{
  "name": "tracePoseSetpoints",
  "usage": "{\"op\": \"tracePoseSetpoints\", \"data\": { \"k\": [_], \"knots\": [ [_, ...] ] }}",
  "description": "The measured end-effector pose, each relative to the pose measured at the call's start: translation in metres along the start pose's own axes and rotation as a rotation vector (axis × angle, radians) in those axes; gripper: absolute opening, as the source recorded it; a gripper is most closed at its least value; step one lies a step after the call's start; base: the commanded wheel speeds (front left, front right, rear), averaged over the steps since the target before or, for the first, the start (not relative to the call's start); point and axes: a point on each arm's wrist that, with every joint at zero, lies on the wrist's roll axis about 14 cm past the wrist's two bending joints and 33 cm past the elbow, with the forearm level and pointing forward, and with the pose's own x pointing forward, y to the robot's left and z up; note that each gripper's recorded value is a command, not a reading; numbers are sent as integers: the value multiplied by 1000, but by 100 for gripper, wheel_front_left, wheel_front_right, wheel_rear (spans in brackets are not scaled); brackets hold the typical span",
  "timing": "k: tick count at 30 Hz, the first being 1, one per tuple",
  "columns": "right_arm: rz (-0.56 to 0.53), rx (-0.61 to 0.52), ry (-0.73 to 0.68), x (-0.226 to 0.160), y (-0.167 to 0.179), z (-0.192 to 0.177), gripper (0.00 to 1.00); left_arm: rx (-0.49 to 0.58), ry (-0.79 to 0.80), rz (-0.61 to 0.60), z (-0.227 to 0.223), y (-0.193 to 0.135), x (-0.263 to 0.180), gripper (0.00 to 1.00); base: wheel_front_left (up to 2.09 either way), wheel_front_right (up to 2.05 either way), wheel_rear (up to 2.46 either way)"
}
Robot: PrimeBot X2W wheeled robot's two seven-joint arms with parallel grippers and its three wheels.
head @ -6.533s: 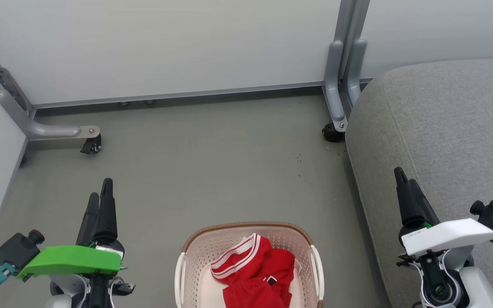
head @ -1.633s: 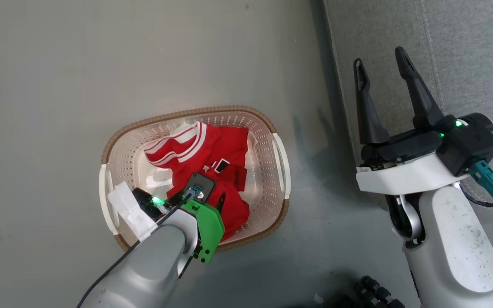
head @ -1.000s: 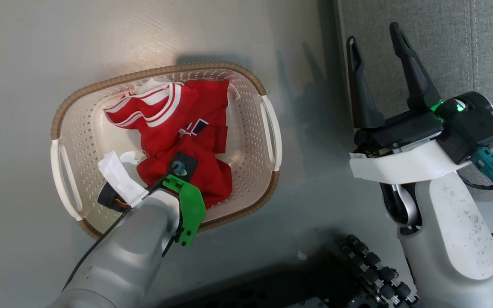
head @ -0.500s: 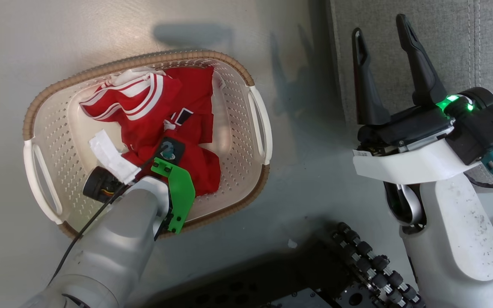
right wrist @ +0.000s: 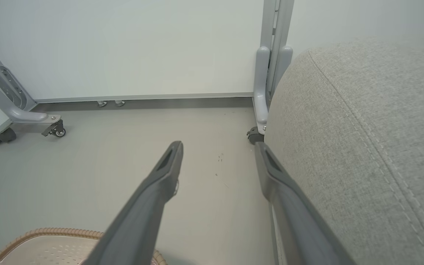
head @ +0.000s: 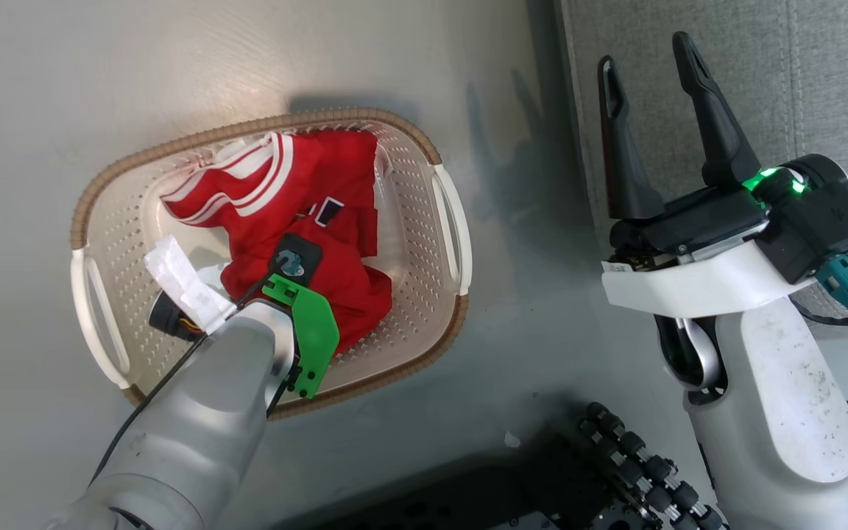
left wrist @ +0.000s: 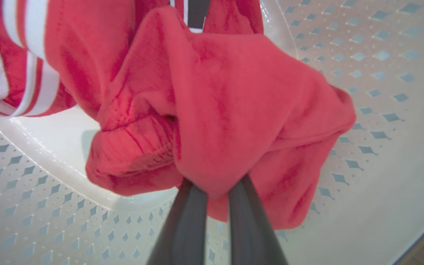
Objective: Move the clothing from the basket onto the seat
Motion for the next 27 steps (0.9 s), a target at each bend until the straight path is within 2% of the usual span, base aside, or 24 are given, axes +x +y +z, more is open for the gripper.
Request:
{"op": "tracePoseSetpoints", "data": {
  "k": [19,25,27],
  "knots": [
    [13,-11,-82,-33,16,56,100,-27,-465,58,80,-9,-91,0,0,0,0],
    [16,-9,-108,-47,21,75,100,-50,-639,77,120,-18,-133,0,0,0,0],
    [19,-8,-118,-52,23,82,100,-51,-741,98,144,-16,-158,0,0,0,0]
  ]
}}
